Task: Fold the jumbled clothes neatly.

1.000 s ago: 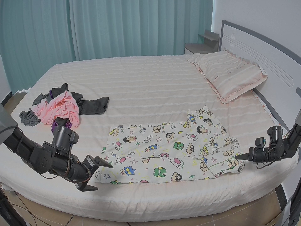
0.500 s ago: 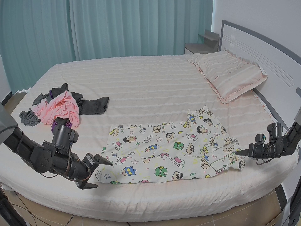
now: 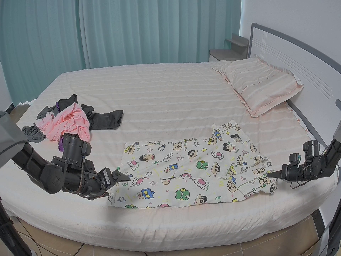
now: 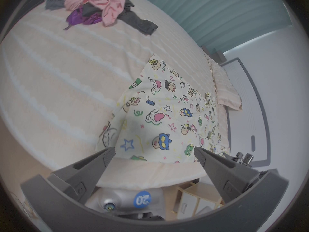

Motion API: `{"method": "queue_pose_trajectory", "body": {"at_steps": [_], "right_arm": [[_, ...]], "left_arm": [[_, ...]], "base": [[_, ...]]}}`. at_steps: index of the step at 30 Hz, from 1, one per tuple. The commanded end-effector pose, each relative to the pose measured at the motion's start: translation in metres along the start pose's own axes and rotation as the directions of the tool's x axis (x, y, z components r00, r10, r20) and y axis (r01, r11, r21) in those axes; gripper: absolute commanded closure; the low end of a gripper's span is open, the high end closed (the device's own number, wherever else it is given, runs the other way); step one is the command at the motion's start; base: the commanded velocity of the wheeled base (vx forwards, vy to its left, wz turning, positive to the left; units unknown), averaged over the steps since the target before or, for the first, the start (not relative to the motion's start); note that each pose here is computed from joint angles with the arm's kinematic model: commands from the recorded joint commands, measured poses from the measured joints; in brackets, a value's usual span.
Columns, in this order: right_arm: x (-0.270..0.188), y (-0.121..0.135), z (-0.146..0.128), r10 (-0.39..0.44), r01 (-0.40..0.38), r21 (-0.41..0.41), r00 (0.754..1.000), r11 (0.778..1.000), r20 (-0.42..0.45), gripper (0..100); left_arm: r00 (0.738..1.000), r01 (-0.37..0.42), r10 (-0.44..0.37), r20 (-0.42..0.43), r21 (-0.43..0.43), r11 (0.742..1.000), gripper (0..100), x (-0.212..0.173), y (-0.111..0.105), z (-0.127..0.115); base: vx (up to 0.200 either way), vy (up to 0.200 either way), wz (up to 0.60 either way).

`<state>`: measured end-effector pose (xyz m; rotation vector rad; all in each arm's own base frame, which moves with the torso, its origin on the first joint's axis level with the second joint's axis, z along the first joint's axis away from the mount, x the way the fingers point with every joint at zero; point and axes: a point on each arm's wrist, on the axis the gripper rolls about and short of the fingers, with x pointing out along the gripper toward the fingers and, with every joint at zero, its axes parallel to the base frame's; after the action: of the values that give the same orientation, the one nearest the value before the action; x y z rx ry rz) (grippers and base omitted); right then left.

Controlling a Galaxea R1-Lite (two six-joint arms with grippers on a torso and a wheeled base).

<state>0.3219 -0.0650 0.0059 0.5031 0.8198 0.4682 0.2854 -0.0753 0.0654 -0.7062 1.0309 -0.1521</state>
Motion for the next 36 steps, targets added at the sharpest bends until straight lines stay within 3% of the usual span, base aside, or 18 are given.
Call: {"method": "queue_pose_trajectory", "body": {"at_steps": [1,7,15,36], "right_arm": [[0.000,0.000,-0.004,0.001,-0.001,0.008,1.000,1.000,-0.009,100],[0.000,0.000,-0.004,0.001,-0.001,0.010,1.000,1.000,-0.010,100],[0.000,0.000,-0.004,0.004,-0.004,0.009,1.000,1.000,-0.010,100],[-0.001,0.000,-0.004,0.005,-0.005,0.009,1.000,1.000,-0.008,100]], "left_arm": [[0.999,-0.035,0.036,-0.012,0.068,0.997,0,0.032,0.007,0.007],[0.999,-0.038,0.038,-0.002,0.168,0.985,0,0.051,0.015,0.007],[0.997,-0.061,0.048,0.064,0.221,0.973,0,0.065,0.021,0.012],[0.993,-0.040,0.011,0.118,0.250,0.967,0,0.076,0.029,0.015]], "base": [[0.000,0.000,0.00],[0.000,0.000,0.00],[0.000,0.000,0.00],[0.000,0.000,0.00]]}}
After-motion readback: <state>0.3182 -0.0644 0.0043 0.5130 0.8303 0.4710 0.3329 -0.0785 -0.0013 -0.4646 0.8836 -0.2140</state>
